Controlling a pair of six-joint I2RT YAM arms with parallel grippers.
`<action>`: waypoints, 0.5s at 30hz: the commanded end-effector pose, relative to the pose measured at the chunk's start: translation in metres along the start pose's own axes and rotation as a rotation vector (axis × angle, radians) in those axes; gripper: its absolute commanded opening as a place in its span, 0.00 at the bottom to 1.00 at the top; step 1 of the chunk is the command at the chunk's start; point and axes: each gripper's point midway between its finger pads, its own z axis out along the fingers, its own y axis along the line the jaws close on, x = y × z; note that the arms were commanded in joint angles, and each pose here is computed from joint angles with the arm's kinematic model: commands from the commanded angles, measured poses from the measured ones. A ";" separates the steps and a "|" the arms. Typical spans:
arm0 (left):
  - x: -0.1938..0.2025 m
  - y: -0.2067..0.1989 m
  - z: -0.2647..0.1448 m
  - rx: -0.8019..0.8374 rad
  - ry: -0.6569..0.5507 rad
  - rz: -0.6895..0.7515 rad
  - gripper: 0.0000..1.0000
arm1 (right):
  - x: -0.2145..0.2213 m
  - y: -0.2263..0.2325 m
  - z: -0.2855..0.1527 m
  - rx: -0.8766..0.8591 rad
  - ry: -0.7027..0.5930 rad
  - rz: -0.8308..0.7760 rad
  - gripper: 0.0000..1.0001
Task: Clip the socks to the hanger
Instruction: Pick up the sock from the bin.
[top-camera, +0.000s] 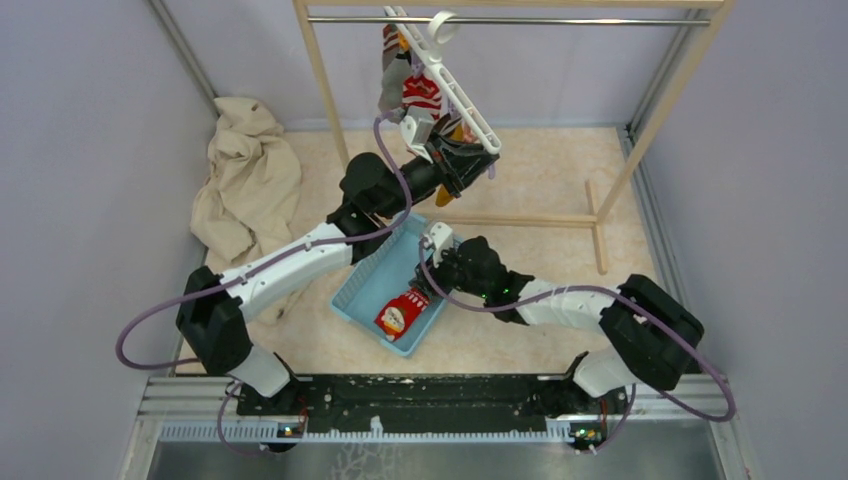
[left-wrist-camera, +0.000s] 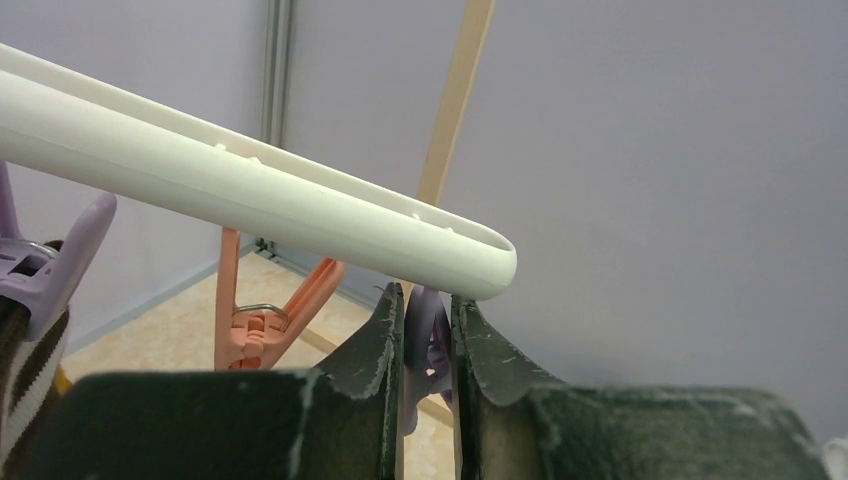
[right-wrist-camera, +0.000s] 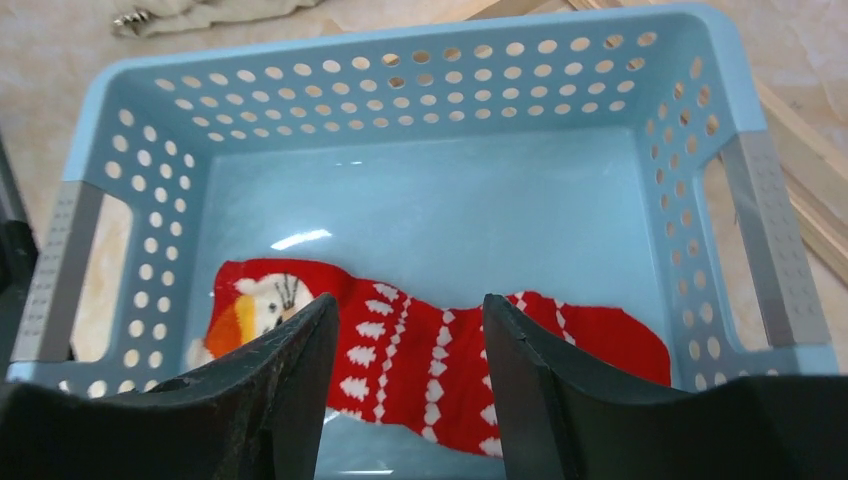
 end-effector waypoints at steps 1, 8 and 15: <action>-0.037 -0.010 -0.005 0.010 -0.065 0.034 0.00 | -0.019 -0.007 0.020 0.076 0.008 -0.185 0.56; -0.043 -0.016 -0.010 0.021 -0.069 0.039 0.00 | 0.017 -0.011 0.055 0.064 0.151 -0.253 0.56; -0.042 -0.013 -0.011 0.011 -0.063 0.048 0.00 | 0.037 -0.009 0.073 0.059 0.243 -0.274 0.56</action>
